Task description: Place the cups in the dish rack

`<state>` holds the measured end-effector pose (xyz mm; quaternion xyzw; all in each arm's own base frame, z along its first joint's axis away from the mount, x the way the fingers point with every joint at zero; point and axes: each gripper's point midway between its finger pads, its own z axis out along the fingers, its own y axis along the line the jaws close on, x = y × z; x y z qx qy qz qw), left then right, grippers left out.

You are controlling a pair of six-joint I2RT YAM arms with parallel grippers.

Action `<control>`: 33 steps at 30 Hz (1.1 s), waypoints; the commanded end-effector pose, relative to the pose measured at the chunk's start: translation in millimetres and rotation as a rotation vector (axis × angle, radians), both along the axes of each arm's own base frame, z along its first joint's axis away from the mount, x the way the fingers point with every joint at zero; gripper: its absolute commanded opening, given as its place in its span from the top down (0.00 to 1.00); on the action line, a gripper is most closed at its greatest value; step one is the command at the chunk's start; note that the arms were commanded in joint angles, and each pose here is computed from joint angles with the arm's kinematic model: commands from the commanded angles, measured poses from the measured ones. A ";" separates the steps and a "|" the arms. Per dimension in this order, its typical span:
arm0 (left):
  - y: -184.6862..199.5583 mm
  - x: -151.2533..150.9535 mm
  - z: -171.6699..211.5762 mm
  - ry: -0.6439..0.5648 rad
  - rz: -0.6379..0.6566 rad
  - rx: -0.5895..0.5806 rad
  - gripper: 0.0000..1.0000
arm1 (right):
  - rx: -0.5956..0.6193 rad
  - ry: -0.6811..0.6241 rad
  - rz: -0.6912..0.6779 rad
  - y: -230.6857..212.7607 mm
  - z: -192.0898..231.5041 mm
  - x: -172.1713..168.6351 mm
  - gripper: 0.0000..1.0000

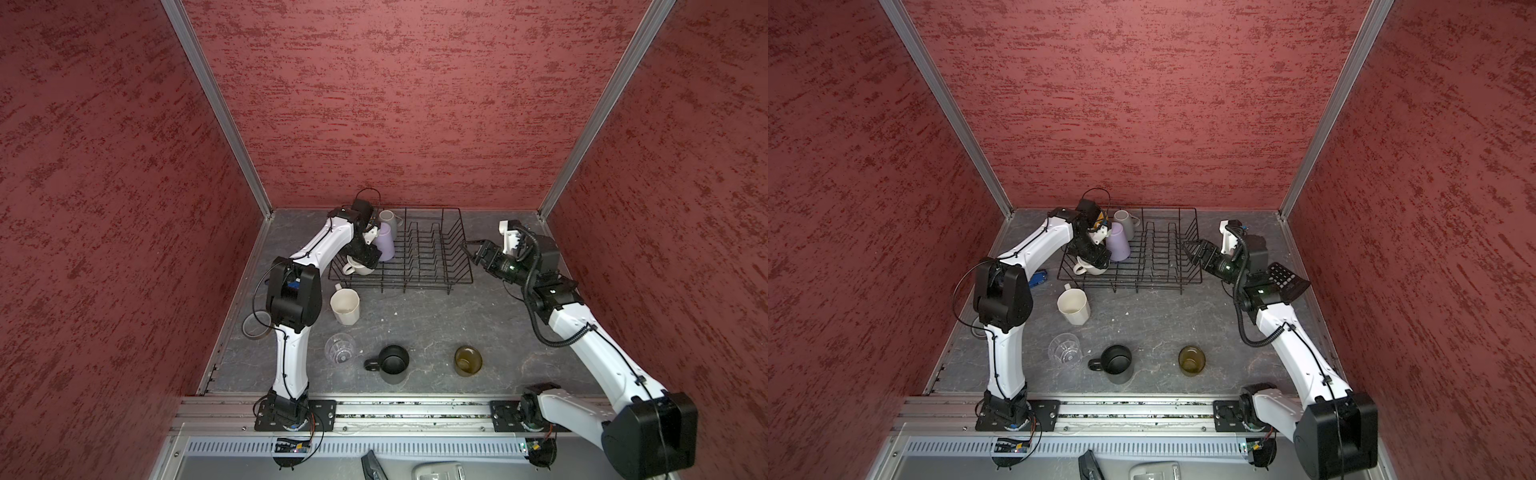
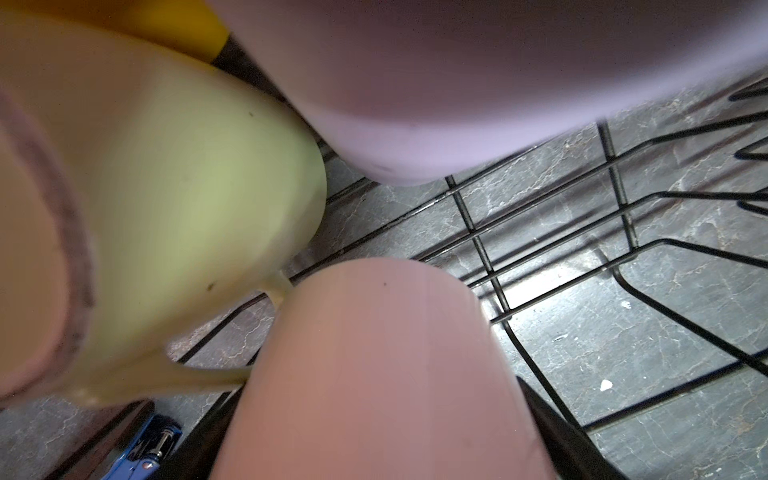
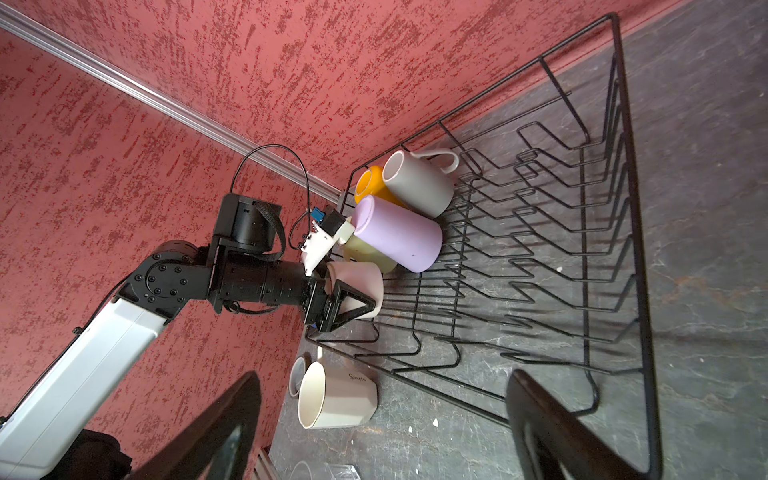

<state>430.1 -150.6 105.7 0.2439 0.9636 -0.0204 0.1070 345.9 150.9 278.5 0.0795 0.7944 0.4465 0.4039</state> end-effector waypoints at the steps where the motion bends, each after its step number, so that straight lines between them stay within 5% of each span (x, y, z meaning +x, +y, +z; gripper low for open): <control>1: 1.5 -3.1 -5.0 0.029 0.014 0.018 0.35 | 0.013 -0.029 0.004 -1.2 7.7 -1.7 0.07; 33: -3.1 8.7 27.5 -0.142 0.067 -0.053 0.24 | 0.038 -0.036 0.016 1.0 11.3 -2.1 0.07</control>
